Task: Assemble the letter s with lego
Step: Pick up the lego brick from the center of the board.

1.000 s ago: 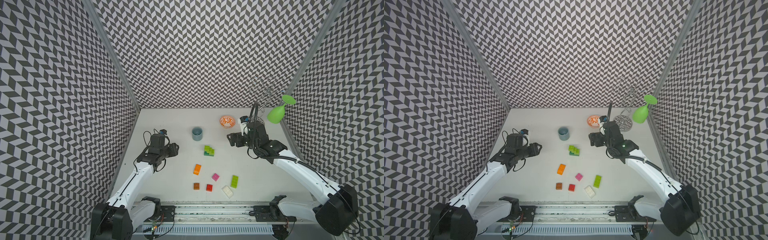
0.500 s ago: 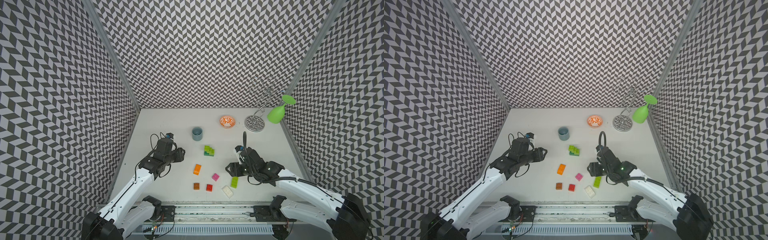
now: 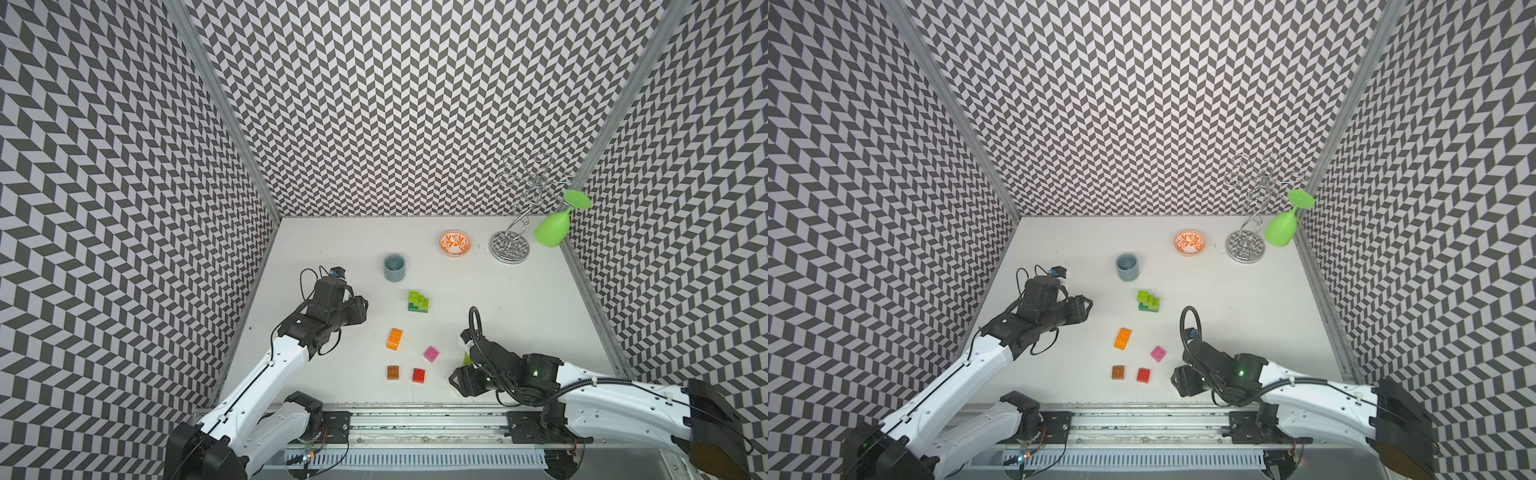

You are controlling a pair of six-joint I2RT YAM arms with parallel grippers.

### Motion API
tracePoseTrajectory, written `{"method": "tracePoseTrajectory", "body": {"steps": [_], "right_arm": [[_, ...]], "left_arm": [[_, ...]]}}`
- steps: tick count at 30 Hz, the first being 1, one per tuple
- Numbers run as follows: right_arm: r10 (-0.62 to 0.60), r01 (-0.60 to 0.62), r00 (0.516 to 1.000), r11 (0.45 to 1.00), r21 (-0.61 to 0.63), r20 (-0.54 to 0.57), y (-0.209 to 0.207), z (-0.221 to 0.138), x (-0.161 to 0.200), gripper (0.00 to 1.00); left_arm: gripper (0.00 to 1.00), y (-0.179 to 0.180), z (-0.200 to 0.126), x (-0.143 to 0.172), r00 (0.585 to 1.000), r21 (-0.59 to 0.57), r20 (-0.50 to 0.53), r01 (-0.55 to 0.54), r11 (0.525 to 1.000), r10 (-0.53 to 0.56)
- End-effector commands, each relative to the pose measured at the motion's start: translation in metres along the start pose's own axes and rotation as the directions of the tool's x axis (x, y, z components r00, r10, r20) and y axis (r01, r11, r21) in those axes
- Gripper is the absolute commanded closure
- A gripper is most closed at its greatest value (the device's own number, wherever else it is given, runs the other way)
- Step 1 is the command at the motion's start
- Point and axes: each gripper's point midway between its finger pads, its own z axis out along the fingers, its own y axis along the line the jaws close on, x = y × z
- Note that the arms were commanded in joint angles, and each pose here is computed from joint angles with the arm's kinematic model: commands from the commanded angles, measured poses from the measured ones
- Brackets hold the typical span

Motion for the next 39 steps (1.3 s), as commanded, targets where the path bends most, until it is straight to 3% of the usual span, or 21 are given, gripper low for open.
{"method": "tracePoseTrajectory", "body": {"steps": [1,39], "right_arm": [[0.008,-0.008,1.000,0.999,0.041,0.023,-0.003,0.005,-0.001,0.27],[-0.133,0.158,0.984,0.960,0.232,-0.119,-0.013,0.027,0.035,0.52]], "left_arm": [[0.47,0.002,0.001,0.001,1.000,-0.009,0.006,0.004,1.000,-0.004],[0.47,0.001,-0.002,-0.002,1.000,0.002,0.027,0.003,1.000,-0.003]]}}
